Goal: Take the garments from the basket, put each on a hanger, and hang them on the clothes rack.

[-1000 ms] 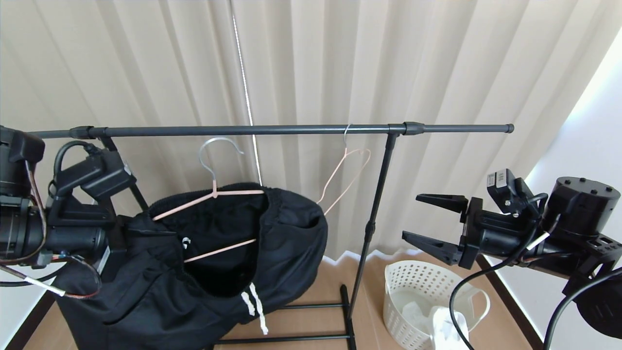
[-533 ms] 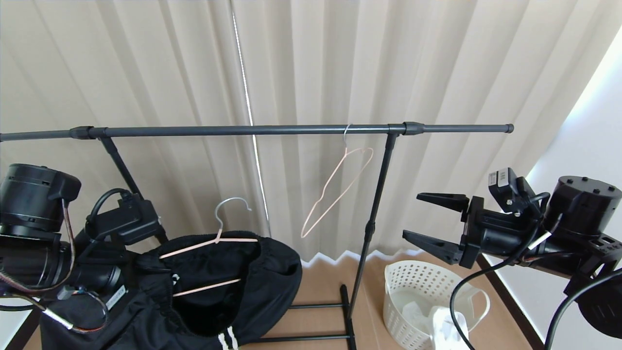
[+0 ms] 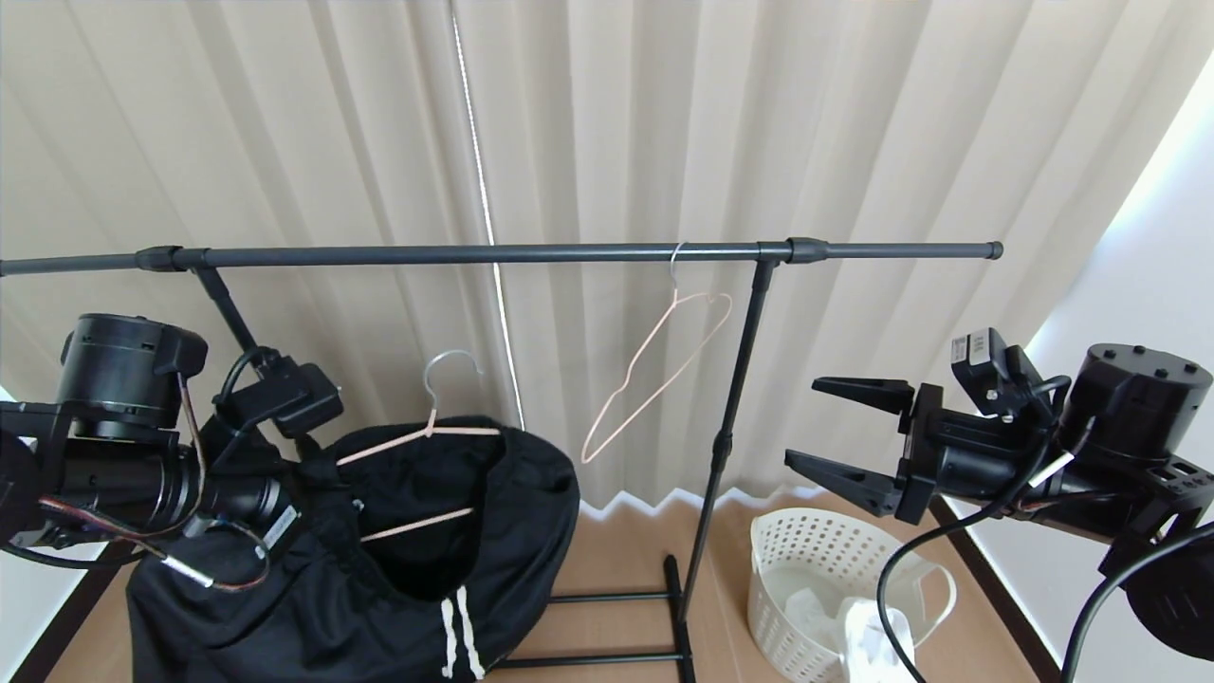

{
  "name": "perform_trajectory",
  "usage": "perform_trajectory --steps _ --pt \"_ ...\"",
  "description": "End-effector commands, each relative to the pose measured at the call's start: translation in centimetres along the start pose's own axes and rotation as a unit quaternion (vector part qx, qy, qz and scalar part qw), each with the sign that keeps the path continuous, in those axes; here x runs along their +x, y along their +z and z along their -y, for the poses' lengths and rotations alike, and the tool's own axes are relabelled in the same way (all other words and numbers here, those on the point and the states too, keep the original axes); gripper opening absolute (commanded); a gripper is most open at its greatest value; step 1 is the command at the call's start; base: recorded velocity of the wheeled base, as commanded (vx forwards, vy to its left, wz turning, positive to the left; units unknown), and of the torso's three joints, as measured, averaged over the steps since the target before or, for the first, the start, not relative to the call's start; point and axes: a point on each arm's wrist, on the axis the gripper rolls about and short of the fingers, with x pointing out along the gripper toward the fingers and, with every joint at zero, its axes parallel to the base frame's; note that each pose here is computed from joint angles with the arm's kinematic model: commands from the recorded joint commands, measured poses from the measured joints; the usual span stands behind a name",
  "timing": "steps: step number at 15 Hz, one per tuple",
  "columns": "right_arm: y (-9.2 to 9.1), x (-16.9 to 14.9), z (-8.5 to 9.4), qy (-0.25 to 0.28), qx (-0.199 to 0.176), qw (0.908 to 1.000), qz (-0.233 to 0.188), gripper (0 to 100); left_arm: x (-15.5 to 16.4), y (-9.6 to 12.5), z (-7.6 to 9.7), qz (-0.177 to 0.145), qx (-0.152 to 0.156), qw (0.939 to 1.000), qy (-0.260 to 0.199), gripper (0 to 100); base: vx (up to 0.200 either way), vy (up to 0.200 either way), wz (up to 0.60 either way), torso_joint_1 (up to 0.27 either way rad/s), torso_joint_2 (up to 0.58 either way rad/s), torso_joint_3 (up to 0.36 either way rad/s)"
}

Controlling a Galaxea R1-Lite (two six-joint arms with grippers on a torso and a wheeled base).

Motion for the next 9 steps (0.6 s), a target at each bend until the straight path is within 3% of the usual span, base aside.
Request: perform_trajectory --steps 1,4,9 --pt "-0.1 0.0 0.0 0.0 0.001 1.0 -0.001 100 2.0 0.1 -0.7 -0.008 -0.03 0.9994 0.016 0 0.0 0.0 0.0 0.0 0.0 0.0" --pt "-0.1 0.1 0.0 0.0 0.001 1.0 -0.001 100 3.0 2.5 -1.9 0.027 -0.078 0.9961 0.03 0 0.0 0.0 0.0 0.0 0.0 0.0" --pt "0.0 0.1 0.0 0.0 0.0 1.0 0.0 100 4.7 7.3 -2.2 0.084 -0.136 0.987 0.017 0 0.0 0.0 0.0 0.0 0.0 0.0"
